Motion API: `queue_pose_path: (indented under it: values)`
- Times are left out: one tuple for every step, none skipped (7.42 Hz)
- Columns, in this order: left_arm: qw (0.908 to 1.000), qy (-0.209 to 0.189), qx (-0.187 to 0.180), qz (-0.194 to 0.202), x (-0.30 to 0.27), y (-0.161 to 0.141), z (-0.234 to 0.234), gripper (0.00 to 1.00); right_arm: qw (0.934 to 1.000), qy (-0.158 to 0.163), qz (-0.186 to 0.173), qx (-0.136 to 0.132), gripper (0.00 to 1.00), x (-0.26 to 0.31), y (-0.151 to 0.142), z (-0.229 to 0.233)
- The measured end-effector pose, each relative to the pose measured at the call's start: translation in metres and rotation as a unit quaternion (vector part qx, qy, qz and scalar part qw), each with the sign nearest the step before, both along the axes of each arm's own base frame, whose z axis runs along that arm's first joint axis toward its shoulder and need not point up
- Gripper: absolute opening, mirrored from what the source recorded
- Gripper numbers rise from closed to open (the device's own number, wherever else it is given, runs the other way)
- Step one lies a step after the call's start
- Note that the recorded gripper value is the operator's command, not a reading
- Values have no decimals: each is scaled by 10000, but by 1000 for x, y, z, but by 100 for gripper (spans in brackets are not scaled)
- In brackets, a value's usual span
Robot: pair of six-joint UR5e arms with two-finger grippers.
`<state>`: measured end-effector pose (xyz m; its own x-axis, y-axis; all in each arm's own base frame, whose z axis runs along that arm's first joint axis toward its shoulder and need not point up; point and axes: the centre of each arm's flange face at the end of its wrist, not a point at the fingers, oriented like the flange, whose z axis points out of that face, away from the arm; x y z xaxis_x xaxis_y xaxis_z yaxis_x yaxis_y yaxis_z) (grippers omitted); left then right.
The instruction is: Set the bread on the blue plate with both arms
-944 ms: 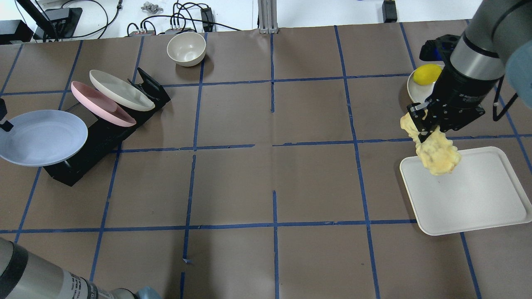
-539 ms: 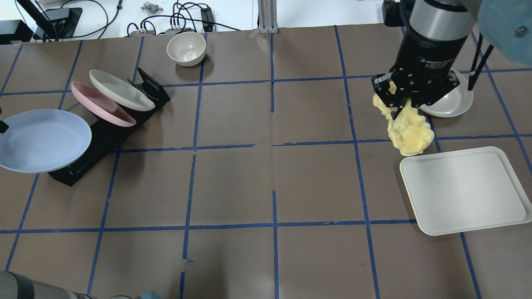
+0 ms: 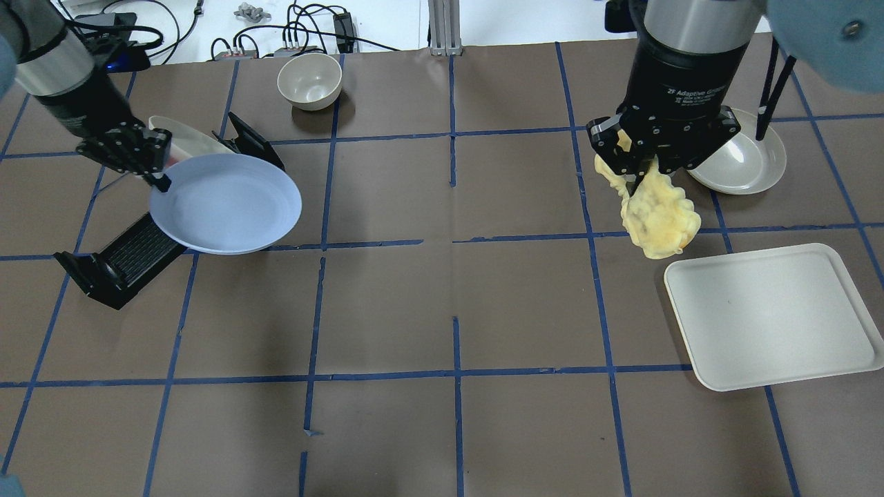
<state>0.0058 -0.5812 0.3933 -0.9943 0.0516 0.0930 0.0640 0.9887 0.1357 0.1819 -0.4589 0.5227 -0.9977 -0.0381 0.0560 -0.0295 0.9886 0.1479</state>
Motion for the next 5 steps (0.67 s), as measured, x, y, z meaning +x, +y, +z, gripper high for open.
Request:
queue_pose_path:
  values:
    - [9996,181,-181,148,-42,-8,-15,4,10000,7,36,2,20,1,0,0]
    - [9980,422,-357,319,-80,-19,-36,4,10000,20,59,8,20,1,0,-1]
    - [9961,594,-494,432,-117,-30,-60,4,10000,28,70,22,20,1,0,-2]
    - [9951,683,-603,378,-158,-37,-84,4,10000,30,73,33,20,1,0,-3]
    - [9946,729,-683,284,-193,-41,-107,4,10000,28,76,42,20,1,0,-4]
